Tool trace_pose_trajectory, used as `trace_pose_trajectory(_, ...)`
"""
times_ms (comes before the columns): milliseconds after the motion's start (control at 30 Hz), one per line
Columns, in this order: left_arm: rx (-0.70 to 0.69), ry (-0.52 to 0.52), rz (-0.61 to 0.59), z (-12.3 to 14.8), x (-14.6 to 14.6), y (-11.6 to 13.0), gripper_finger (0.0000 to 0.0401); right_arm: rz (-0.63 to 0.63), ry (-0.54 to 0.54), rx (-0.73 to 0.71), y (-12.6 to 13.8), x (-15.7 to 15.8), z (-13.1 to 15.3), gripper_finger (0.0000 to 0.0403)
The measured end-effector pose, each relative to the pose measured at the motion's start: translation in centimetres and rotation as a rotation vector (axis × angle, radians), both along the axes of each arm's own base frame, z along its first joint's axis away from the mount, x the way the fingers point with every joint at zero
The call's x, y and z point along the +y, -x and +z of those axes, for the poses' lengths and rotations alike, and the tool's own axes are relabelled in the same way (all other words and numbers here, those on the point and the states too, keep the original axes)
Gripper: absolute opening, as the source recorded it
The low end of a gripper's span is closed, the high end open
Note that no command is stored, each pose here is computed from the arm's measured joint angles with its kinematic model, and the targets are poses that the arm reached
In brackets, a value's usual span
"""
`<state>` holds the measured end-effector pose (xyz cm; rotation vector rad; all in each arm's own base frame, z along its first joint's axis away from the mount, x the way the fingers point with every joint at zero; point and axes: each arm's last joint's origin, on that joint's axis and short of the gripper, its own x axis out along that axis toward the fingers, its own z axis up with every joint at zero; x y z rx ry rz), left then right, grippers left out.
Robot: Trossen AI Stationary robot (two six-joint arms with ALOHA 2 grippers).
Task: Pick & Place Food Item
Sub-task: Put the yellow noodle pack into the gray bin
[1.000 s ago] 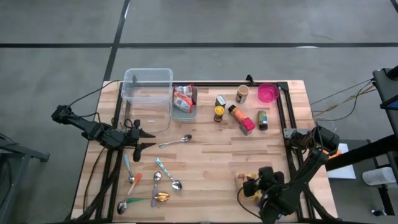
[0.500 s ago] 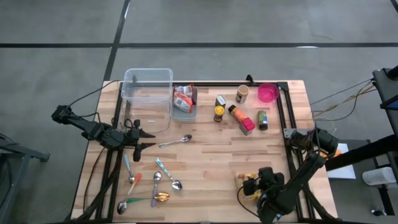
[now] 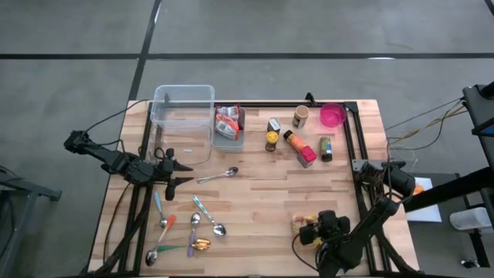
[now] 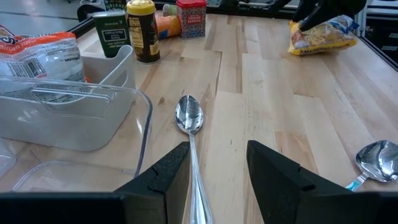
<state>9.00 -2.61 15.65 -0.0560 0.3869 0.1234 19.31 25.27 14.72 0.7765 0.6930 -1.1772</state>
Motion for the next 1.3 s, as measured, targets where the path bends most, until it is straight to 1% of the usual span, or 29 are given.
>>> trace_pose_trajectory(367,0.0,0.0,0.0,0.0,0.0,0.0,0.0163,0.031,0.009,-0.014,-0.1,0.1,0.0,0.0081)
trace_pose_trajectory(500,0.001,0.0,-0.001,0.0,0.0,0.0,0.0163,0.034,0.008,-0.012,-0.2,0.1,0.0,0.0041)
trace_pose_trajectory(600,0.0,0.0,0.0,0.0,0.0,0.0,0.0163,0.038,0.009,-0.009,-0.2,0.0,0.0,0.0034)
trace_pose_trajectory(867,0.0,0.0,0.0,0.0,0.0,0.0,0.0163,0.038,0.019,-0.001,-0.2,-0.1,0.0,0.0032)
trace_pose_trajectory(1000,0.0,0.0,0.0,0.0,0.0,0.0,0.0163,0.033,0.057,0.013,-0.4,-0.4,0.6,0.0032)
trace_pose_trajectory(1300,0.0,0.0,0.0,0.0,0.0,0.0,0.0163,0.052,0.19,0.001,-1.1,-1.0,2.7,0.0032)
